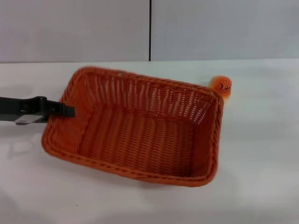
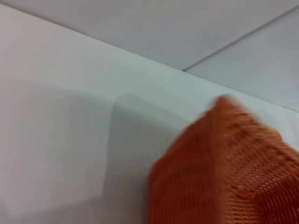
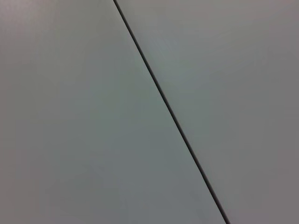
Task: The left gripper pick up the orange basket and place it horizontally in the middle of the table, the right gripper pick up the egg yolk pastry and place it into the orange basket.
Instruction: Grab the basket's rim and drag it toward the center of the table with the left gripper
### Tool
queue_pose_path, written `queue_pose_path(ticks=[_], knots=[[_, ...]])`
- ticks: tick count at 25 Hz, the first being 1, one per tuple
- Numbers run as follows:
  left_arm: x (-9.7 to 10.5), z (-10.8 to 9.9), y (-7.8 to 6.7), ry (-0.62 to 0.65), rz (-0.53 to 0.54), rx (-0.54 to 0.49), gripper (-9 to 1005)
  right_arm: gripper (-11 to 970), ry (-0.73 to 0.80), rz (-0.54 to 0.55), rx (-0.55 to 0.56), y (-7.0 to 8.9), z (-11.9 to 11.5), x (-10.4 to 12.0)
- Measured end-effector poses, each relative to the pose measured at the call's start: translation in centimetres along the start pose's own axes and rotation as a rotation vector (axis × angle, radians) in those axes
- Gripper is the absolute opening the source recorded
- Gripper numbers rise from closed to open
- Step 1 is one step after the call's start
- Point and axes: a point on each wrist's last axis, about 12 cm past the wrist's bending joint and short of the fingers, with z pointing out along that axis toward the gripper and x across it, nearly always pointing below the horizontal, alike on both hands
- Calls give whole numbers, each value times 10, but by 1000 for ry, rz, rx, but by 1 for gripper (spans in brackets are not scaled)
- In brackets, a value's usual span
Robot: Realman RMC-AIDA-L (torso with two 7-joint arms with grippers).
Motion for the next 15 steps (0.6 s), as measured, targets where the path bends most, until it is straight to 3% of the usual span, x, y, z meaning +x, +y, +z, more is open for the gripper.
queue_pose_path(ticks=[15], knots=[[12, -31, 1, 63, 19, 27, 642, 443, -21, 2, -13, 2, -2, -2]])
